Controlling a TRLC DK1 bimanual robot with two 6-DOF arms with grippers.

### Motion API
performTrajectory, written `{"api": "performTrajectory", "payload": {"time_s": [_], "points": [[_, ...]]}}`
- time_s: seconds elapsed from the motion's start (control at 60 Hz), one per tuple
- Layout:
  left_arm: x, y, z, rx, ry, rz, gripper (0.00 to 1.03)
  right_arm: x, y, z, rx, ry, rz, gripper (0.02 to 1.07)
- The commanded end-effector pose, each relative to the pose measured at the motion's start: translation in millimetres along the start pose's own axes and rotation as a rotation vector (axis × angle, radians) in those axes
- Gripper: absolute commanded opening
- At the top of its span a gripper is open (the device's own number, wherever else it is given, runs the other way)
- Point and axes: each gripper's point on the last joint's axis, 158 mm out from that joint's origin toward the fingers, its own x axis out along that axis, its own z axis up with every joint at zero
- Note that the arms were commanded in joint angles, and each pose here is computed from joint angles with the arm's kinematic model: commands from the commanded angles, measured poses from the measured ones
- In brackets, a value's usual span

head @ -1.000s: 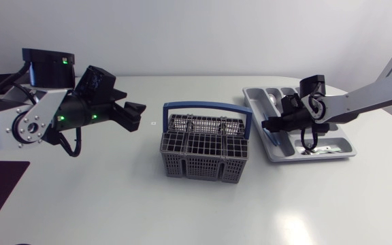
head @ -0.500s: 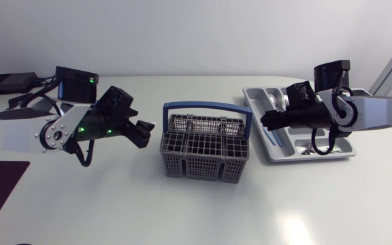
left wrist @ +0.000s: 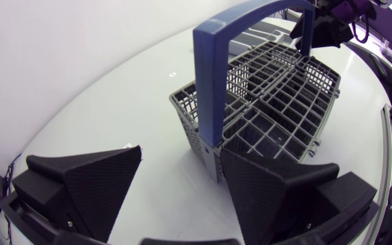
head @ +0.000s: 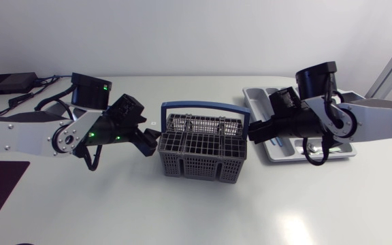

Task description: Unload the cutlery basket into the drawer organizer.

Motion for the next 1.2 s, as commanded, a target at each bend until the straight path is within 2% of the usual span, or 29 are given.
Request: {"api": "performTrajectory", "payload": {"time_s": [0.0,0.467,0.867,1.183], "points": [[7,-11,-24,0.006,0.052,-0.038,1.00,16,20,-5,0.006,0.043,0.047,0.78],[-5,8,-30,-0.002,0.045,-0.003,1.00,52,49,19,-0.030,0.052,0.057,0.78],[-9,10,-33,-0.005,0.047,-0.004,1.00,53,42,22,-0.019,0.046,0.035,0.78],[-18,6,-37,-0.007,0.044,-0.008,1.00,30,10,19,-0.007,0.007,-0.073,1.00]]}}
